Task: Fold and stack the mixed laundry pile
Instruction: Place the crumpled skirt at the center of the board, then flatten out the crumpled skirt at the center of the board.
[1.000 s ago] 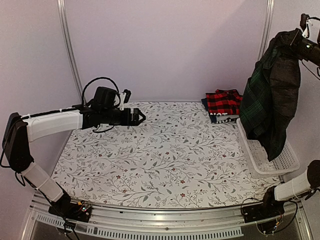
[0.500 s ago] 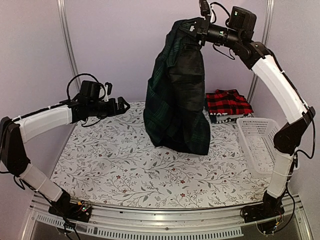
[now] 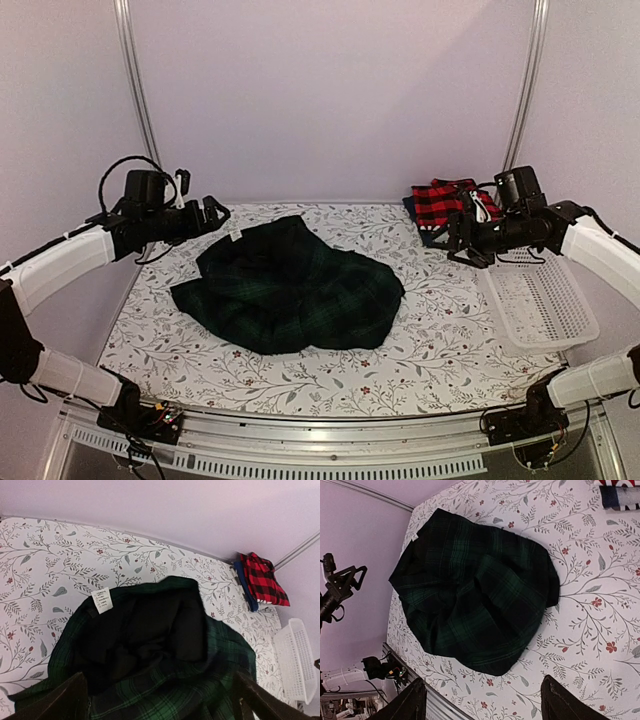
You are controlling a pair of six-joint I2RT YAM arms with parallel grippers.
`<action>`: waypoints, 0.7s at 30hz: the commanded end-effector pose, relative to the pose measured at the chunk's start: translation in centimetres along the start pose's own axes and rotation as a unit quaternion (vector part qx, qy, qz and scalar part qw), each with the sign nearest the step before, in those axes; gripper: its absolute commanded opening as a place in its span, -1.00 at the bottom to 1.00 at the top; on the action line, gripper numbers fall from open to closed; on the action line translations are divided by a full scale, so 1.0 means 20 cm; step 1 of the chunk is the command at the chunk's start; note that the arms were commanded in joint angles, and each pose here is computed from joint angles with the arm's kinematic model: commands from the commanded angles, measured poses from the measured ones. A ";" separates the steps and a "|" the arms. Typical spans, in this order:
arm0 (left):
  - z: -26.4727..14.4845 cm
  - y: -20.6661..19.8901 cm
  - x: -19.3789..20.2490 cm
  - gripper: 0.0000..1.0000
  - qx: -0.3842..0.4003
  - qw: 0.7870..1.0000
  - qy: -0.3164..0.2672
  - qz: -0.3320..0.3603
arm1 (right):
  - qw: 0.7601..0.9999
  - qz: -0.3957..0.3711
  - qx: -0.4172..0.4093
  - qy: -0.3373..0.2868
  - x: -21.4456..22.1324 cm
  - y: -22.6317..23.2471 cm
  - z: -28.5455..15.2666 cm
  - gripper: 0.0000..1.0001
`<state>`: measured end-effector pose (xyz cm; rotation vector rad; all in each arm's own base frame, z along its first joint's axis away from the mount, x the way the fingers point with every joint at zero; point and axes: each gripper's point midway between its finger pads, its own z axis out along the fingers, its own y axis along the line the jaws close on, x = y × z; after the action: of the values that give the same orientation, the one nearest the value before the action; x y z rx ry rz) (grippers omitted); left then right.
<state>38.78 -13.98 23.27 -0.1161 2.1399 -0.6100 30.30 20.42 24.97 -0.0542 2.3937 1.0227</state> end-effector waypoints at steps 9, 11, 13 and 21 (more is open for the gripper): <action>0.02 0.23 0.24 0.99 -0.059 0.993 0.089 -0.042 | 0.988 -0.136 -0.026 0.069 -0.11 0.21 0.52 0.38; 0.05 0.30 0.25 0.99 -0.080 0.989 0.110 -0.062 | 0.983 -0.158 -0.044 0.084 -0.13 0.29 0.65 0.38; 0.09 0.38 0.30 0.96 -0.103 0.981 0.144 -0.084 | 0.979 -0.169 -0.054 0.098 -0.13 0.34 0.80 0.38; 0.22 0.49 0.47 0.63 -0.112 0.959 0.218 -0.143 | 0.969 -0.181 -0.096 0.141 -0.05 0.49 1.23 0.40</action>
<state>38.01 -9.09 10.73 -0.4237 2.5705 -0.5183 40.53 41.29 18.04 -0.6511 2.4195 1.0694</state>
